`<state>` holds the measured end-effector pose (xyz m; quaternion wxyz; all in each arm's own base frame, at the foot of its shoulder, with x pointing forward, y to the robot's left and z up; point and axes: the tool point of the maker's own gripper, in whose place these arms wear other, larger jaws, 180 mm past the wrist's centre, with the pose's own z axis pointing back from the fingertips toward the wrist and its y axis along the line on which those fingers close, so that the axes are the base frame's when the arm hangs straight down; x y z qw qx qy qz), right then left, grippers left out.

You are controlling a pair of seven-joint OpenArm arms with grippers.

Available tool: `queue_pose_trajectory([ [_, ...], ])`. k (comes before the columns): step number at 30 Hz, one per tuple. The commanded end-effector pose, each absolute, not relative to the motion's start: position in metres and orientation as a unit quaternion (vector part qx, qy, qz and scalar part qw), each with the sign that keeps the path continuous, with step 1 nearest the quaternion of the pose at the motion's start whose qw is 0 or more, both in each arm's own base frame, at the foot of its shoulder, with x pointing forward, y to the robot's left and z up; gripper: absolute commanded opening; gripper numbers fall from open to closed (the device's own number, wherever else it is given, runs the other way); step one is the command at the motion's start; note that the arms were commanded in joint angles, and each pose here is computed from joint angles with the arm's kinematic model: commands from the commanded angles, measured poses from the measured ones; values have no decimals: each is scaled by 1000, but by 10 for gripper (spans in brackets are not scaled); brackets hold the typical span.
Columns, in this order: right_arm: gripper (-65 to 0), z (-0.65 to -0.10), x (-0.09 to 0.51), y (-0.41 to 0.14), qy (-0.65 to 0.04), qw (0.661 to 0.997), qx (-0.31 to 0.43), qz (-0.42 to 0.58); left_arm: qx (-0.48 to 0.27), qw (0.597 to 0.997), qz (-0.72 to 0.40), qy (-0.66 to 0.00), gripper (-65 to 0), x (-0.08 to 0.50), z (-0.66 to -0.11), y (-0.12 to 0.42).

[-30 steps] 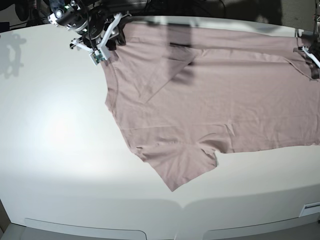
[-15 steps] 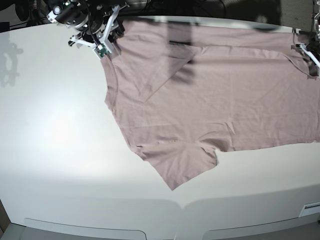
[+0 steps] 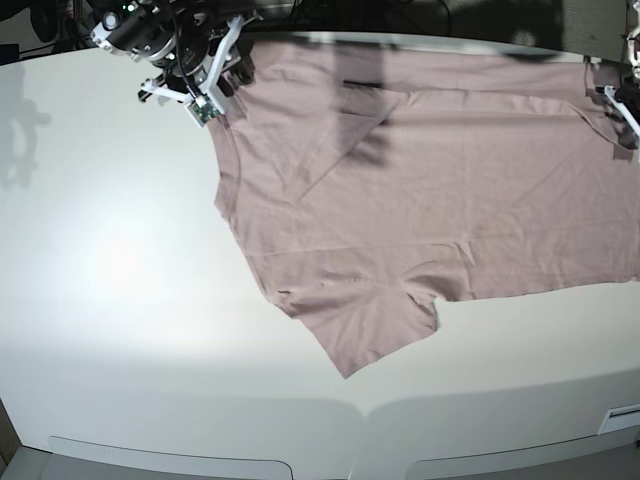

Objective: Fold the T-shirt properly
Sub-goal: 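Hold the shirt edges with both grippers and pull them taut, then release the shirt with the left gripper and move it along the hem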

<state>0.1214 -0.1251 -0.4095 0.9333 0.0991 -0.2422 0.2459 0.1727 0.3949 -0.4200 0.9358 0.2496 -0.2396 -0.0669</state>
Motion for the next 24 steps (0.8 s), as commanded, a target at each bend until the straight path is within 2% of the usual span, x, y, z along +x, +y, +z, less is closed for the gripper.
queue_pose_trajectory([
  [1, -470, -402, 127, -123, -260, 928, 103, 246, 263, 926, -74, -258, -525, 184, -405, 400],
  [8, -470, -390, 150, -114, -295, 918, 124, 234, 262, 915, -77, -296, -525, 207, -390, 393],
  [16, -470, -353, 213, -103, -387, 883, 141, 226, 259, 871, -59, -413, -525, 295, -321, 402],
  [20, -470, -349, 222, -105, -388, 882, 133, 231, 215, 869, -53, -443, -525, 337, -293, 413],
  [24, -469, -348, 225, -105, -390, 881, 131, 232, 122, 884, -24, -451, -525, 366, -294, 426],
])
